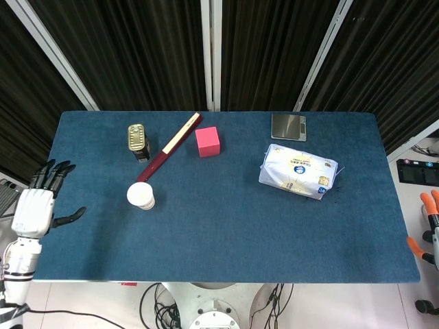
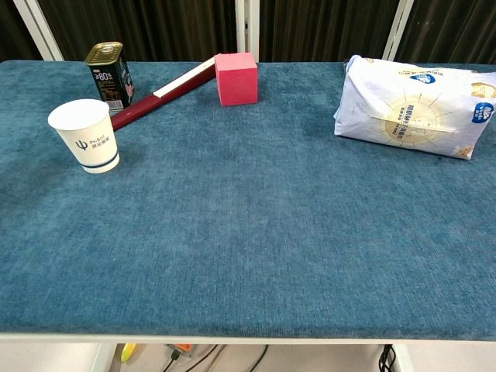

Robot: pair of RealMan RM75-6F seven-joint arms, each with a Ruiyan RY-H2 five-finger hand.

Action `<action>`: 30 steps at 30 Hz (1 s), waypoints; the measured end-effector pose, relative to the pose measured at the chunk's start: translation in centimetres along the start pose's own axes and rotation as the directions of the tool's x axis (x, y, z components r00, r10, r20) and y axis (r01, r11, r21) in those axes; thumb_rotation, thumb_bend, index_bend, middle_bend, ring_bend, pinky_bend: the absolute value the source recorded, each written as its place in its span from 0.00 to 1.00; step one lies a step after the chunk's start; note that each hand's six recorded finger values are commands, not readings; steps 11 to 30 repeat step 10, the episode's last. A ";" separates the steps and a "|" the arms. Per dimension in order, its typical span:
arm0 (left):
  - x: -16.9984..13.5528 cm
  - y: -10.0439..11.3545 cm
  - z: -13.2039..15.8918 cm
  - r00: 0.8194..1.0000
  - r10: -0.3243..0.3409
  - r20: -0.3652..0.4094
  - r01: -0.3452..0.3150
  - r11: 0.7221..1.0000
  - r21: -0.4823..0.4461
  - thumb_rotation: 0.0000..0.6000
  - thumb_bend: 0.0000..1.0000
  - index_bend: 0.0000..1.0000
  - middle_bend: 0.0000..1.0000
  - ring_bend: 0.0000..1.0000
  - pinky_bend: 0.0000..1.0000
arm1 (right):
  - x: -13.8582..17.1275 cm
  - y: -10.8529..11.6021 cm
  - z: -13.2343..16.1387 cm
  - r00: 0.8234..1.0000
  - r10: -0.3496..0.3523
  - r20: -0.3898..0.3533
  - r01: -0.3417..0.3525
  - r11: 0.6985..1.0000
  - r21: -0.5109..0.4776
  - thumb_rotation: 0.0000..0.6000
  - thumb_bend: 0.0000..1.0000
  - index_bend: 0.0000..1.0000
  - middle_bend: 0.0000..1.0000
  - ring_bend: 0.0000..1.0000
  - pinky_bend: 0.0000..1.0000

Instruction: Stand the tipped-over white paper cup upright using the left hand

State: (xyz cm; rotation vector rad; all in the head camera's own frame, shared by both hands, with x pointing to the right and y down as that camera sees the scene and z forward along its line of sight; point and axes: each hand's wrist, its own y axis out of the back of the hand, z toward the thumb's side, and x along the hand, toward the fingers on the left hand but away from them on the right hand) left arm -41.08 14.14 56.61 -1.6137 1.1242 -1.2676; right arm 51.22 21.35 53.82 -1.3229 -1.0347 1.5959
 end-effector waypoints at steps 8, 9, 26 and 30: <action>-5.7 -1.5 -4.1 0.981 -0.130 -0.144 0.159 0.964 0.214 1.00 0.08 0.10 0.05 0.00 0.06 | 0.4 -0.8 0.1 1.000 -0.026 0.003 0.026 0.998 0.058 1.00 0.17 0.00 0.00 0.00 0.00; -5.9 -1.6 -4.5 0.981 -0.128 -0.148 0.158 0.964 0.212 1.00 0.08 0.10 0.05 0.00 0.06 | 0.4 -0.8 0.2 1.000 -0.030 -0.002 0.030 0.998 0.053 1.00 0.17 0.00 0.00 0.00 0.00; -6.0 -1.6 -4.7 0.981 -0.126 -0.148 0.156 0.965 0.210 1.00 0.08 0.10 0.05 0.00 0.06 | 0.4 -0.9 0.3 1.000 -0.031 -0.005 0.031 0.998 0.049 1.00 0.17 0.00 0.00 0.00 0.00; -6.0 -1.6 -4.7 0.981 -0.126 -0.148 0.156 0.965 0.210 1.00 0.08 0.10 0.05 0.00 0.06 | 0.4 -0.9 0.3 1.000 -0.031 -0.005 0.031 0.998 0.049 1.00 0.17 0.00 0.00 0.00 0.00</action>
